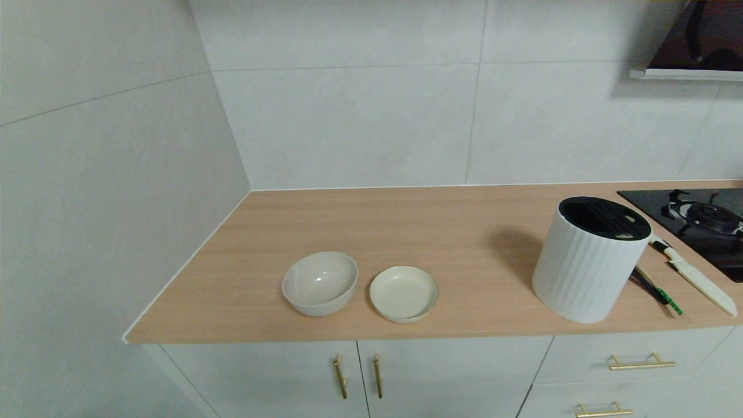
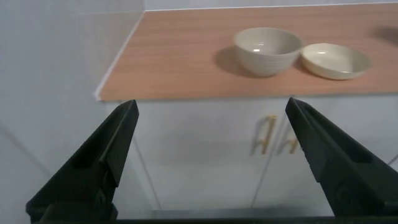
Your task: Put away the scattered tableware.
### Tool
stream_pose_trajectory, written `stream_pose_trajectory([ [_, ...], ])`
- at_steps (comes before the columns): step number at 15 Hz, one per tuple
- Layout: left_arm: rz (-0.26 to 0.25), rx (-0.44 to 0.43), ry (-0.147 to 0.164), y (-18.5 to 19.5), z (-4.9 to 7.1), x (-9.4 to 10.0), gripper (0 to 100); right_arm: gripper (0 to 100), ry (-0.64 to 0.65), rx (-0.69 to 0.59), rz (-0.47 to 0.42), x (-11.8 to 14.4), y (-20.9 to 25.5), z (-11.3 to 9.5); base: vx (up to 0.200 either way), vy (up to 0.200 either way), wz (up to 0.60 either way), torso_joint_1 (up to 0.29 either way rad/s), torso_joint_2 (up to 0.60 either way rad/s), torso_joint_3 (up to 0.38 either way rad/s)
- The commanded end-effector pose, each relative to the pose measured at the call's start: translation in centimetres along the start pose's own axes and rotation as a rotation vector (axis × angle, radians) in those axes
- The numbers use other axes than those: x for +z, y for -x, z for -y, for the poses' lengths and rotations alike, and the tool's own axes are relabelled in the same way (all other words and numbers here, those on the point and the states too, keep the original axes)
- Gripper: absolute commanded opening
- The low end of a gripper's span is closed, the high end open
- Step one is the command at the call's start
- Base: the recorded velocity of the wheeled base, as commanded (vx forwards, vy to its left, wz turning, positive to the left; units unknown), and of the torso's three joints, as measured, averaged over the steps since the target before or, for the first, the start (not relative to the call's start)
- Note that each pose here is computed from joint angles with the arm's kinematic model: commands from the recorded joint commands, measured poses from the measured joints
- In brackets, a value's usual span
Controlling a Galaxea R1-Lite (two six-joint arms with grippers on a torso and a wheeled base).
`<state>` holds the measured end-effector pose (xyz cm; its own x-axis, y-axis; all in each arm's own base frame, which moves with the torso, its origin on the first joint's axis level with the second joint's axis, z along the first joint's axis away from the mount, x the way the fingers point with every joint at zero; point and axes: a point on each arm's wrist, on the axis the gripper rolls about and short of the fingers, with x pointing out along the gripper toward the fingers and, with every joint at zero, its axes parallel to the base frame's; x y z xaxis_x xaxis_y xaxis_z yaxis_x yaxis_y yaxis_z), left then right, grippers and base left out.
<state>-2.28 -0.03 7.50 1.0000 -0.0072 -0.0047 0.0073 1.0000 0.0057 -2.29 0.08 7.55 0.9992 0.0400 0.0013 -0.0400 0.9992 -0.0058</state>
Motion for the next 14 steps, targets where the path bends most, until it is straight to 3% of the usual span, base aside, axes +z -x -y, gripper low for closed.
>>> stream_pose_trajectory([
  [1,0.000,0.000,0.001,0.00,0.00,0.00,100,100,0.000,0.000,-0.001,0.00,-0.01,0.00,0.000,0.200,0.00,-0.007,0.00,0.002],
  [2,0.000,0.001,0.000,0.00,0.00,0.00,100,100,0.000,0.000,-0.001,0.00,-0.01,0.00,0.000,0.200,0.00,-0.002,0.00,0.007],
  [14,0.000,0.000,0.000,0.00,0.00,0.00,100,100,0.000,0.000,-0.001,0.00,-0.01,0.00,0.000,0.000,0.00,0.000,0.00,0.000],
])
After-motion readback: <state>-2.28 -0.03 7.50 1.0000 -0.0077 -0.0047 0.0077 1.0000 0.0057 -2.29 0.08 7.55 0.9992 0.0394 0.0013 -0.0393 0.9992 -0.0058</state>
